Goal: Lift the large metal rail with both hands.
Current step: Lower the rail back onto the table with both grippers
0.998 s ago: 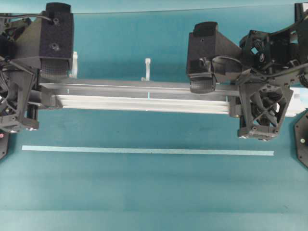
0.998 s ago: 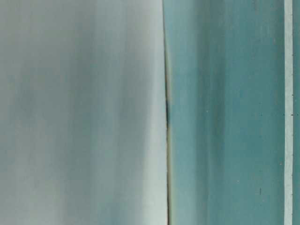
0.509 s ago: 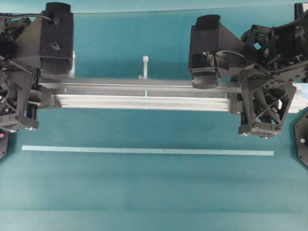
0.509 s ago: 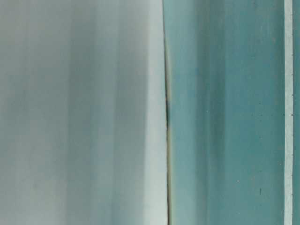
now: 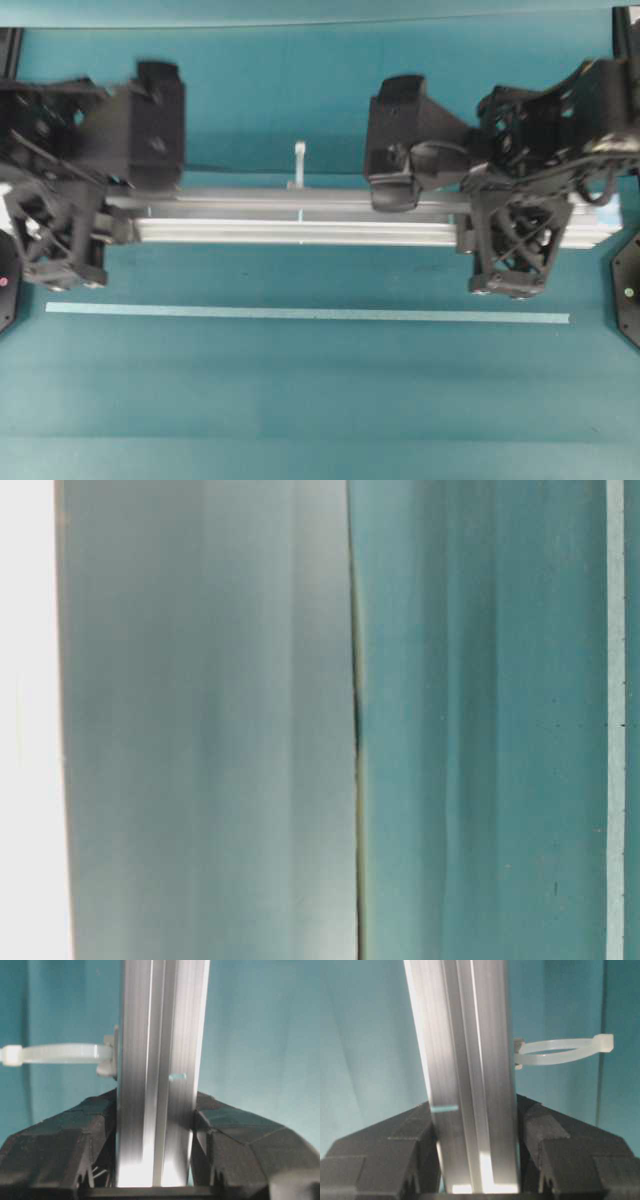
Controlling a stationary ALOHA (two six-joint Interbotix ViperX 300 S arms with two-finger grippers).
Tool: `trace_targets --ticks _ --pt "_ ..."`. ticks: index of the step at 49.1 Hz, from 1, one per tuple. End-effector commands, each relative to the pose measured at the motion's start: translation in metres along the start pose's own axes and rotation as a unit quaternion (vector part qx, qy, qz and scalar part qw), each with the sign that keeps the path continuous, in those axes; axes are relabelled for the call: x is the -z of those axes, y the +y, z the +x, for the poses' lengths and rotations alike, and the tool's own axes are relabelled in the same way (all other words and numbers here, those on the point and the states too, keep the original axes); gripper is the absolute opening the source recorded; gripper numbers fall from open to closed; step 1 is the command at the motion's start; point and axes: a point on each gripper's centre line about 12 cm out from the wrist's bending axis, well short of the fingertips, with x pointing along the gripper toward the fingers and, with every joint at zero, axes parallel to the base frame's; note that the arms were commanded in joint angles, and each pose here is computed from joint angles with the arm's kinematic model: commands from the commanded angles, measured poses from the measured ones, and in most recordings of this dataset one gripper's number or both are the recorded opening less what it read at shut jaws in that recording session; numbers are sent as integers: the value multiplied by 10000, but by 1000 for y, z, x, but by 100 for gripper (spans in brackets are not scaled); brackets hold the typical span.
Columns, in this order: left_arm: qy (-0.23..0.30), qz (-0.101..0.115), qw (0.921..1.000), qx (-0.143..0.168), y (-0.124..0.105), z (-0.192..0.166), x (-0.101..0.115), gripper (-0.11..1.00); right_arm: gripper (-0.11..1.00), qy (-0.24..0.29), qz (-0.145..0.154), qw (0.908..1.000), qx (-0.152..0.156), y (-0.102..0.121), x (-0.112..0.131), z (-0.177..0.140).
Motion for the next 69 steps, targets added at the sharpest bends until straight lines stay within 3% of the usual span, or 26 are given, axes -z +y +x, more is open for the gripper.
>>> trace_targets --ticks 1,27,49,69 --pt "-63 -40 10000 -32 2 10 3 36 41 -39 -3 10000 9 -2 1 13" --pt "75 -38 9999 -76 7 101 29 36 41 37 -21 10000 29 -9 19 111" --pt "-8 -5 10000 -52 6 149 39 36 41 -39 4 10000 24 -10 29 162" --pt "-131 -8 9999 -14 3 174 40 36 41 -68 -39 10000 -11 -4 34 191"
